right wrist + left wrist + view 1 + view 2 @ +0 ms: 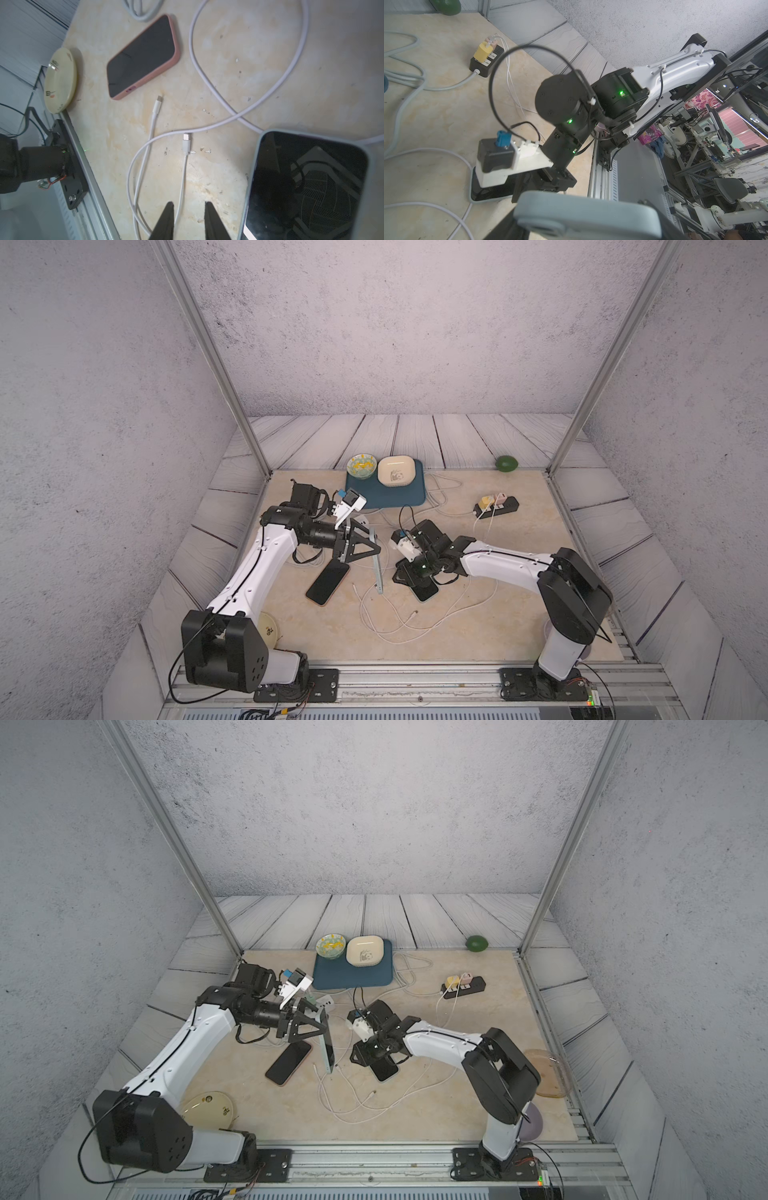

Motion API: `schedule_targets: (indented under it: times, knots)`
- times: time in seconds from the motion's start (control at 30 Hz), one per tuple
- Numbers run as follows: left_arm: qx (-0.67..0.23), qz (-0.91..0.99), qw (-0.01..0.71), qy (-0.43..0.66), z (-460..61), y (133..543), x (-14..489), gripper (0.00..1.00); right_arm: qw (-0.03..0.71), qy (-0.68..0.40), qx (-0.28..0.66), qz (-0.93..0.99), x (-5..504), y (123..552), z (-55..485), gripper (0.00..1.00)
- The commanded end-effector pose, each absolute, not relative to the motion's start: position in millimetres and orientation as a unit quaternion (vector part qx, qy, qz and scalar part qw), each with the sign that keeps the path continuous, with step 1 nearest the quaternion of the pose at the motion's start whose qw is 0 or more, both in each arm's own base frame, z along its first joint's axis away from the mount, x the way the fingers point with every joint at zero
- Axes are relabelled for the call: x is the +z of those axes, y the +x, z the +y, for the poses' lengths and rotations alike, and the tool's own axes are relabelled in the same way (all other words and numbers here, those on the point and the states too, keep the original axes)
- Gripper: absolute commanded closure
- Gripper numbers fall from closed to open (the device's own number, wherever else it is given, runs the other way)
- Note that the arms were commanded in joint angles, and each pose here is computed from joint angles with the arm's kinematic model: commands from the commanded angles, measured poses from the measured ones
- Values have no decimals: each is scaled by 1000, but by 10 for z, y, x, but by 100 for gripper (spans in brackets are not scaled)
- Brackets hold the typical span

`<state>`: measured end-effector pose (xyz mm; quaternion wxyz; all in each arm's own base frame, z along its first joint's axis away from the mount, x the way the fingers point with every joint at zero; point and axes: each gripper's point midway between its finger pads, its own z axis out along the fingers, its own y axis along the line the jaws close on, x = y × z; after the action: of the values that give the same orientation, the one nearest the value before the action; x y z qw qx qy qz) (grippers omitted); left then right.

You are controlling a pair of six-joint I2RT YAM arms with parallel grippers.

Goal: Unplug the charging cable from the phone
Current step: Remove the charging cable from the phone, then place the phone at the center of the board.

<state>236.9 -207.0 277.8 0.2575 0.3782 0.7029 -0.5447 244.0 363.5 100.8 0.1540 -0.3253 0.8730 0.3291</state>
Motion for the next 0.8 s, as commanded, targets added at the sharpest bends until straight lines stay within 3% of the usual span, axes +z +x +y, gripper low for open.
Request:
schedule_targets:
  times: [0.0, 0.23, 0.5, 0.77]
  knots:
    - [-559, 677, 277, 390, -2067, 2292, 2998, 75, 169, -334, 361, 854, 1287, 2408, 3572, 69]
    - [-553, 681, 276, 392, -2064, 2306, 2948, 75, 193, -361, 409, 816, 1700, 2350, 3533, 55]
    - [-552, 683, 275, 392, -2070, 2317, 2925, 75, 199, -425, 482, 740, 2154, 2053, 3596, 26]
    - [-551, 683, 274, 393, -2077, 2320, 2922, 74, 206, -461, 525, 686, 2353, 1868, 3664, 6]
